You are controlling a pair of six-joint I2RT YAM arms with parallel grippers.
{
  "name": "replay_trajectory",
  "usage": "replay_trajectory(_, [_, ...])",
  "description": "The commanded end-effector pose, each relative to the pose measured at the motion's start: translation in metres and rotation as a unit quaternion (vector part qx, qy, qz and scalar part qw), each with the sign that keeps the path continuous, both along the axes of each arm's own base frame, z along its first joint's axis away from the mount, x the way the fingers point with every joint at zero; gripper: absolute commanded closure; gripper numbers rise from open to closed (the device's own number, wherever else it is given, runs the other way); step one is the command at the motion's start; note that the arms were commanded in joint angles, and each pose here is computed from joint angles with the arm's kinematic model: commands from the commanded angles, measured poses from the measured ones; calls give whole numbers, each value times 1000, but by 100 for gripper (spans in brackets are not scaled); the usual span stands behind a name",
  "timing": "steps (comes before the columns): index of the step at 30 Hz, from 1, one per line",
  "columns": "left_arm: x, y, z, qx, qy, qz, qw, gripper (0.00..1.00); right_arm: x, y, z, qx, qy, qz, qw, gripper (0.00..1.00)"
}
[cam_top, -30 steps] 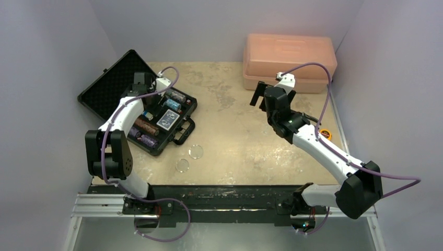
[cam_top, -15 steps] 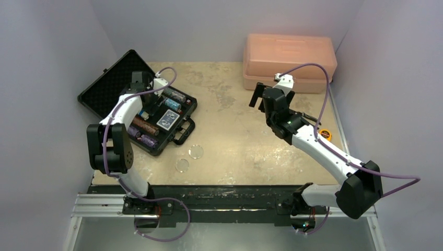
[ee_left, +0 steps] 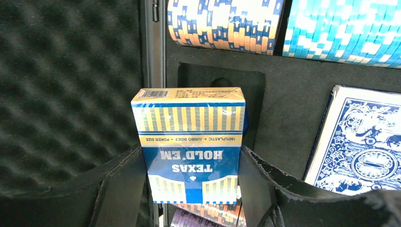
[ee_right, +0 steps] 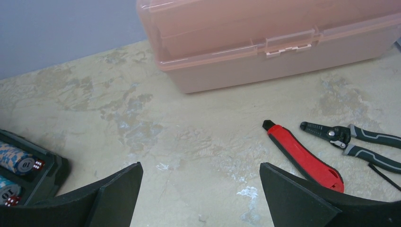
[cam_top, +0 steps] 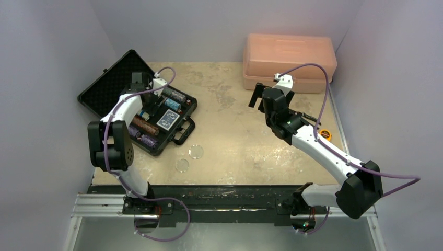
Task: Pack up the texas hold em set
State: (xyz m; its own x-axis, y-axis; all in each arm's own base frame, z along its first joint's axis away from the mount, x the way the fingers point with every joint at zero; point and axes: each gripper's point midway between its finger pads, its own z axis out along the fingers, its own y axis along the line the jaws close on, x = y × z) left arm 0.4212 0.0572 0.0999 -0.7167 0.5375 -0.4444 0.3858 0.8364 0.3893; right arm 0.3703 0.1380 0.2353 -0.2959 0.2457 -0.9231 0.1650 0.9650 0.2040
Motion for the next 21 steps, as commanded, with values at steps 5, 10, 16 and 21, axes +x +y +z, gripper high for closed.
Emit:
replay_trajectory(5, [16,-2,3,-13,-26,-2,1000,100,1,-3,14,4,-28,-10,1000,1])
replay_trajectory(10, [15,0,0,-9,-20,-1,1000,100,1,-3,14,3,-27,-11,1000,1])
replay_trajectory(16, [19,-5,-2,-23,-24,-6,999,100,1,-2,14,3,-28,-10,1000,1])
replay_trajectory(21, [23,-7,0,-27,-32,-10,999,100,1,-1,12,2,-27,-9,1000,1])
